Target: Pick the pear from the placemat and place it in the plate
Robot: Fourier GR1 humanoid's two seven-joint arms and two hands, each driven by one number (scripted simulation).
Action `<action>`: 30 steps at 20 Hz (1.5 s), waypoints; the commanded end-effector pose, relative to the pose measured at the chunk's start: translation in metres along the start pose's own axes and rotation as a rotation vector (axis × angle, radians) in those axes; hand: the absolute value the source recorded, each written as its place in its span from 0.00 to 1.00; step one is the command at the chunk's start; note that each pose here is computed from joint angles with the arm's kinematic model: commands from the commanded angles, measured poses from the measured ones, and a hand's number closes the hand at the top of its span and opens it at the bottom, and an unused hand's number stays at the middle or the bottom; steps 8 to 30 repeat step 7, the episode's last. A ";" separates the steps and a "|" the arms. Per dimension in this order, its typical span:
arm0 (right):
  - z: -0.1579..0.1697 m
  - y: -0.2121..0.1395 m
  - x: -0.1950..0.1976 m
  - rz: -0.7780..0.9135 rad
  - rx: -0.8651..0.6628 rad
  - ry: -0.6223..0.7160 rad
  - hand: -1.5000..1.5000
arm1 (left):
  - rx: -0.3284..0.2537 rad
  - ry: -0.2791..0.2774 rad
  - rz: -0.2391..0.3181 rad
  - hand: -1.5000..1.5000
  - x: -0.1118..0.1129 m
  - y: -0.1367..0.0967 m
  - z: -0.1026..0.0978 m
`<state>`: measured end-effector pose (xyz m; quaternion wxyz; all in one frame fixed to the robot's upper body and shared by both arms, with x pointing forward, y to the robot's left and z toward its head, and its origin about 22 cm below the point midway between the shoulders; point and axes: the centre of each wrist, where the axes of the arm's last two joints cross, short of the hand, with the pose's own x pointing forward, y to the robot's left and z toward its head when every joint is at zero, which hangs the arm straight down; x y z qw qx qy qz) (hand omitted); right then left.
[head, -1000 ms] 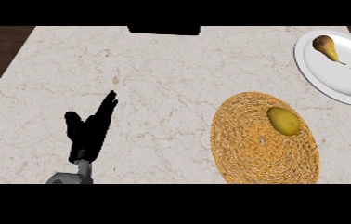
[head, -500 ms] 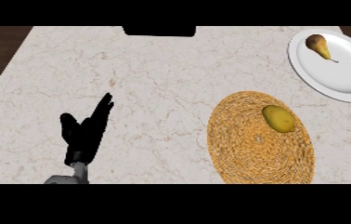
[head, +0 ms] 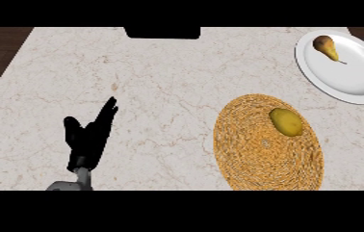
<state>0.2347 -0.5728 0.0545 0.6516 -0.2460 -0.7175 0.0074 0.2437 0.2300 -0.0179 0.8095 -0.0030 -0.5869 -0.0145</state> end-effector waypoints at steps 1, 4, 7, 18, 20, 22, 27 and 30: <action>0.016 -0.009 -0.010 0.042 0.041 0.001 0.00 | -0.014 0.051 -0.014 0.50 -0.005 -0.010 0.001; 0.027 -0.020 -0.012 0.028 0.041 0.014 0.00 | -0.005 0.066 0.014 0.50 -0.028 -0.005 0.009; 0.019 0.003 -0.019 0.030 0.036 0.009 0.00 | -0.003 0.065 0.022 0.50 -0.031 -0.001 0.010; 0.019 0.003 -0.019 0.030 0.036 0.009 0.00 | -0.003 0.065 0.022 0.50 -0.031 -0.001 0.010; 0.019 0.003 -0.019 0.030 0.036 0.009 0.00 | -0.003 0.065 0.022 0.50 -0.031 -0.001 0.010; 0.019 0.003 -0.019 0.030 0.036 0.009 0.00 | -0.003 0.065 0.022 0.50 -0.031 -0.001 0.010; 0.019 0.003 -0.019 0.030 0.036 0.009 0.00 | -0.003 0.065 0.022 0.50 -0.031 -0.001 0.010; 0.019 0.003 -0.019 0.030 0.036 0.009 0.00 | -0.003 0.065 0.022 0.50 -0.031 -0.001 0.010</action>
